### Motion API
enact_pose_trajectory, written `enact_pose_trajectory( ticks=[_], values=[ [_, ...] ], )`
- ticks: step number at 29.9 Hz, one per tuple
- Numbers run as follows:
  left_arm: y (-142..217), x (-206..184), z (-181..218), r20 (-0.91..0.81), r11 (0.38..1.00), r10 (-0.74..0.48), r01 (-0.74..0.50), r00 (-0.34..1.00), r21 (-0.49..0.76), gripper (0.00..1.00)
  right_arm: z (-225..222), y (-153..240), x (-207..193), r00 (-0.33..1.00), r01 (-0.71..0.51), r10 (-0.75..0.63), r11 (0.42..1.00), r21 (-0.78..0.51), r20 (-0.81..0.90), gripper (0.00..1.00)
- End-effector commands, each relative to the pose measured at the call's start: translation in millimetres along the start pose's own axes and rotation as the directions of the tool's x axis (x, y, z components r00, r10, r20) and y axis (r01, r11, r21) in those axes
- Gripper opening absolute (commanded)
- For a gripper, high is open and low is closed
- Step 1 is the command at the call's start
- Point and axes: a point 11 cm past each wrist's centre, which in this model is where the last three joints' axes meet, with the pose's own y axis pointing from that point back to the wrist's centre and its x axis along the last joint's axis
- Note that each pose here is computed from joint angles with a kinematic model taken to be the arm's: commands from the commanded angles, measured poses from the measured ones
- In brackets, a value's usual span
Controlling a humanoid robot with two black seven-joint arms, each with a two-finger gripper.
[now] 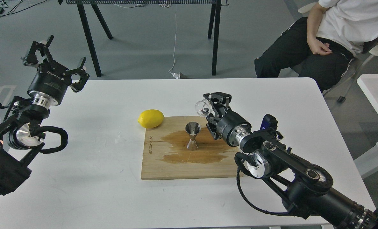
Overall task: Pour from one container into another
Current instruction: 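Tilt the shaker with the right gripper to pour into the jigger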
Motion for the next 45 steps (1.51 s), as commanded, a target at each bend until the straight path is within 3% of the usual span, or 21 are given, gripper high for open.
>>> enact_pose_trajectory(
  ticks=[1, 45],
  values=[
    [0, 0, -1, -0.002, 1.000, -0.001, 0.001, 1.000, 0.001, 1.00, 4, 0, -5, 0.999, 0.015, -0.015, 1.000, 0.005, -0.045, 0.35],
    [1, 1, 1, -0.010, 1.000, 0.001, -0.001, 1.000, -0.006, 1.00, 18, 0, -28, 0.925, 0.067, -0.029, 0.994, 0.086, -0.379, 0.35]
  ],
)
